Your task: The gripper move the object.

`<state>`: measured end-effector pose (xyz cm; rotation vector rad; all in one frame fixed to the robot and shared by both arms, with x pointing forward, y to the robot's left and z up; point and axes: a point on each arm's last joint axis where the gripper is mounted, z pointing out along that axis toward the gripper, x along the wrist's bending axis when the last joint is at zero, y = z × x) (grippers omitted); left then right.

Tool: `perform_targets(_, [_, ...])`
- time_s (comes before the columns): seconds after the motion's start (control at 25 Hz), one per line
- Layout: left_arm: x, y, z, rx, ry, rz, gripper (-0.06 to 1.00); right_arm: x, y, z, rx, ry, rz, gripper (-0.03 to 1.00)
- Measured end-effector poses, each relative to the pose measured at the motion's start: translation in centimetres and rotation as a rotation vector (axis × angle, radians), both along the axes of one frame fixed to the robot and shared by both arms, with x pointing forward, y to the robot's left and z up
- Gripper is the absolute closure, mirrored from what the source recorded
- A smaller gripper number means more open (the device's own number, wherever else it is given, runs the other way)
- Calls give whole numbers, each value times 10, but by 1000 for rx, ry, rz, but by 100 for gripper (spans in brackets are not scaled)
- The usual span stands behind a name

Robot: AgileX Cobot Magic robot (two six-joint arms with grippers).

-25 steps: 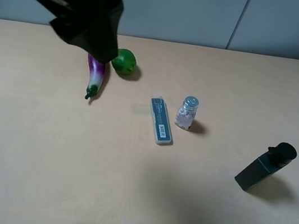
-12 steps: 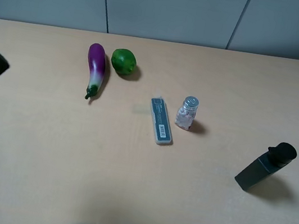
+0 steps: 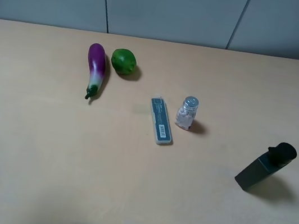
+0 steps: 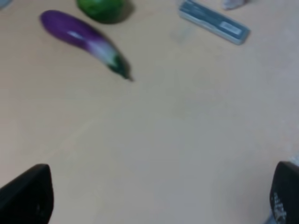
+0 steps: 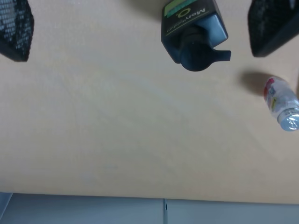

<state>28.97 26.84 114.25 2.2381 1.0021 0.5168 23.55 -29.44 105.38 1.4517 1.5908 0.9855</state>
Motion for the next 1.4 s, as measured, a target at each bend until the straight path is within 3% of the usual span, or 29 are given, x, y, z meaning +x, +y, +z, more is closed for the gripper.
perform_targets(0.28, [-26,31,-25,-61,-45,201,3,0,0,0,0,0,0,28])
perform_targets(0.72, [-62,45,-61,-106,-138,423,3,0,0,0,0,0,0,28])
perform_targets(1.08, [-68,45,-97,-106,-151,493,3,0,0,0,1,-1,1,28])
perform_targets(1.4, [-68,35,-98,-69,-176,502,3,0,0,0,3,-1,1,28])
